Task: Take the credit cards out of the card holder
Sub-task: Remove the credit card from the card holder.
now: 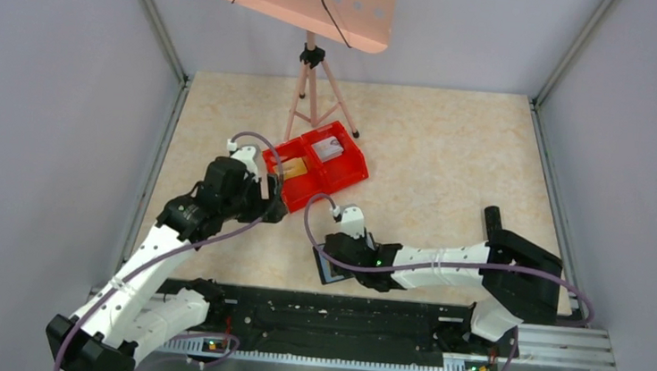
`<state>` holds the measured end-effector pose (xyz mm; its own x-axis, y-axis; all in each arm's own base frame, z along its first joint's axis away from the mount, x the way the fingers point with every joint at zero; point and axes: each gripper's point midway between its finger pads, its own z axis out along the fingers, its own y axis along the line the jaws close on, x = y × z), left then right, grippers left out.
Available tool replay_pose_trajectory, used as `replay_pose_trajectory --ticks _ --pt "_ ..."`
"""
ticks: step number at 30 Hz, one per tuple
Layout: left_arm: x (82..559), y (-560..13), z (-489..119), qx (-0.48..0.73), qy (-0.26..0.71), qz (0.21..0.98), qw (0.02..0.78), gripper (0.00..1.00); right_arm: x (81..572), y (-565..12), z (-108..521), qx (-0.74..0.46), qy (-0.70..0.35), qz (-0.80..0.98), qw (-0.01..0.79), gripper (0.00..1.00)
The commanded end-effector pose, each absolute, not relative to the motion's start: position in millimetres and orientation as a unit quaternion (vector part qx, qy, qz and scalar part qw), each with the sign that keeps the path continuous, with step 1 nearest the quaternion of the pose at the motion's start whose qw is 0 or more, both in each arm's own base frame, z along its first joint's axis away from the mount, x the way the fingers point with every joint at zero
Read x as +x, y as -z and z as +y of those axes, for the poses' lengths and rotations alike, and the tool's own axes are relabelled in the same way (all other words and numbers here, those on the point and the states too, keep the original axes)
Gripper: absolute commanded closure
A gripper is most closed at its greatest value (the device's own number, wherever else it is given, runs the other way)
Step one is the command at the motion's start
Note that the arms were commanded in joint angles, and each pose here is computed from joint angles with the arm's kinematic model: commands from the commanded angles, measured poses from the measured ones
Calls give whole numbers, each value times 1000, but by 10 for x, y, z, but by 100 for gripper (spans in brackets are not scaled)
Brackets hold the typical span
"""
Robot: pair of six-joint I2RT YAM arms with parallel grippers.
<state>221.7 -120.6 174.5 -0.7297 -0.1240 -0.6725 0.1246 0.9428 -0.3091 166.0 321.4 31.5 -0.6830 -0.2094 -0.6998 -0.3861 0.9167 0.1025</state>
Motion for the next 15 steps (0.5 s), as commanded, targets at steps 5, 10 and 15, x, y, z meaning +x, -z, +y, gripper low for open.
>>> replay_pose_trajectory --ticks 5,10,15 --pt "2079 -1641 -1742 4 312 902 298 23 1629 -503 3319 -143 -182 899 372 52" --pt "2057 -1522 -1781 3 314 908 278 27 1647 -510 3273 -136 -181 899 376 54" --pt "2048 -1462 -1828 0 324 906 271 29 1713 -572 3123 -123 -156 897 396 54"
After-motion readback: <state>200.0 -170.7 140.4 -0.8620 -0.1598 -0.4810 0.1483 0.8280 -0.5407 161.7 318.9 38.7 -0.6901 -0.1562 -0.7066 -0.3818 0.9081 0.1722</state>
